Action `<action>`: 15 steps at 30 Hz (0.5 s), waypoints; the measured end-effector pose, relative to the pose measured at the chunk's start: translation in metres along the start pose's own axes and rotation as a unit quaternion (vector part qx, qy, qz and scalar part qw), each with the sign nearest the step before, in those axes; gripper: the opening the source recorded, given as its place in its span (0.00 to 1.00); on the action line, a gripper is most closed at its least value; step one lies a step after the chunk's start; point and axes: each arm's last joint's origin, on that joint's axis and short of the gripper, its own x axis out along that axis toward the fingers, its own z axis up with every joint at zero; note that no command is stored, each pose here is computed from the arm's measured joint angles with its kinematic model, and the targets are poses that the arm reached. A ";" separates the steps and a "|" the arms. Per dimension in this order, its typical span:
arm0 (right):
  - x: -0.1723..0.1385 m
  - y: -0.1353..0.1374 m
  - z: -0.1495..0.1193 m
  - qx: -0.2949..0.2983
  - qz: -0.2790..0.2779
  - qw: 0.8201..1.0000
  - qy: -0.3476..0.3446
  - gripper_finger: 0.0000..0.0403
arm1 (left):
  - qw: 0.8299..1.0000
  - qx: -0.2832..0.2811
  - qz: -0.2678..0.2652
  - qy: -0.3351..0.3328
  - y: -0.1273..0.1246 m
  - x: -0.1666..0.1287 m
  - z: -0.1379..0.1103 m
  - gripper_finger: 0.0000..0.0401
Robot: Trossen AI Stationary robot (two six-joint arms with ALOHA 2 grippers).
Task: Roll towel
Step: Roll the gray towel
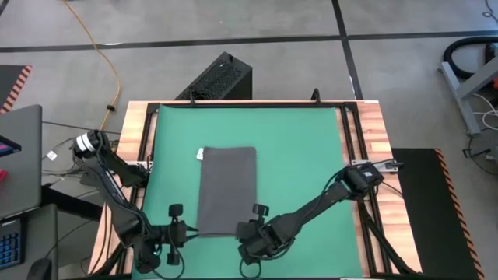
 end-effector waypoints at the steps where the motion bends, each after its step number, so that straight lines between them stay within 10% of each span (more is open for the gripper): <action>1: -0.007 -0.003 0.001 -0.006 0.000 1.000 0.004 0.17 | 1.000 0.020 -0.008 0.001 0.001 -0.003 0.003 0.16; 6: -0.063 -0.013 0.003 -0.045 0.023 0.999 -0.003 0.23 | 0.992 0.098 -0.080 0.018 0.005 -0.018 0.014 0.30; 15: -0.190 -0.046 -0.043 -0.110 -0.012 0.993 0.028 0.44 | 0.980 0.052 -0.187 -0.041 0.030 -0.083 0.069 0.40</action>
